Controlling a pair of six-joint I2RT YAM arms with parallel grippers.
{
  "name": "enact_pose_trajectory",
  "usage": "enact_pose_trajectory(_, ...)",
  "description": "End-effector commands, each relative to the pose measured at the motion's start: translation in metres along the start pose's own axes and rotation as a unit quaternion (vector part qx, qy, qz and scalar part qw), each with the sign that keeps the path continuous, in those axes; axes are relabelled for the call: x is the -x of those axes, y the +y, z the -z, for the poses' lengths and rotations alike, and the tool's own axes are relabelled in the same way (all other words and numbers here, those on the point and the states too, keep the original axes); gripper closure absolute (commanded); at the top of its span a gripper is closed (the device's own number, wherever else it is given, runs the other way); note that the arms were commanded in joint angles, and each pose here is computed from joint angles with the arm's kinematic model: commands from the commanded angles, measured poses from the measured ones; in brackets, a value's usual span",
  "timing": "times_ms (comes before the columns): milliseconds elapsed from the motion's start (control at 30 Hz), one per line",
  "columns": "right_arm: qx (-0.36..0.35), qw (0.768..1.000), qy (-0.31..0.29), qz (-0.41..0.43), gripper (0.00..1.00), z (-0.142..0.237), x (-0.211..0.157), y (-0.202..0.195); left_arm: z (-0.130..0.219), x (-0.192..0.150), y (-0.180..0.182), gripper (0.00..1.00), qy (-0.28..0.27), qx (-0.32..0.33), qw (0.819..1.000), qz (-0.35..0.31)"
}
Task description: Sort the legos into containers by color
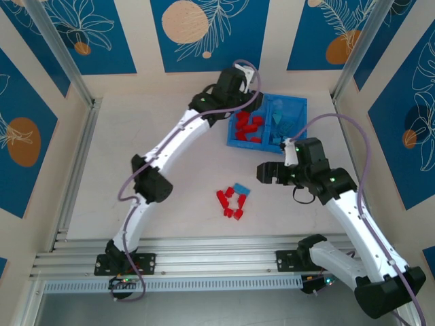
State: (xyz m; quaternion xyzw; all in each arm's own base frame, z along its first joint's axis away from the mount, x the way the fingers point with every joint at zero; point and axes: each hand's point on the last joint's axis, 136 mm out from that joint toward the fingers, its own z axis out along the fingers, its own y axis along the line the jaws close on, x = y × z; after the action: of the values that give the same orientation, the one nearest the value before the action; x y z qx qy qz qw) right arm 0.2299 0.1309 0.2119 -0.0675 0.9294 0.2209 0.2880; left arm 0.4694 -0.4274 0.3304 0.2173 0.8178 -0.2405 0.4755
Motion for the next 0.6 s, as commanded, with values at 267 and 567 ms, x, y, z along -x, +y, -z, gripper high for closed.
enact_pose_trajectory(267,0.053,0.954,0.191,0.223,0.08,-0.085,-0.044,0.018,0.16,-0.047,-0.019,0.25,-0.027,-0.084,0.976,-0.198)
enact_pose_trajectory(567,0.031,0.94,0.24,0.242,0.08,-0.153,-0.046,0.01,0.209,-0.141,-0.024,0.04,0.06,-0.156,0.952,-0.255)
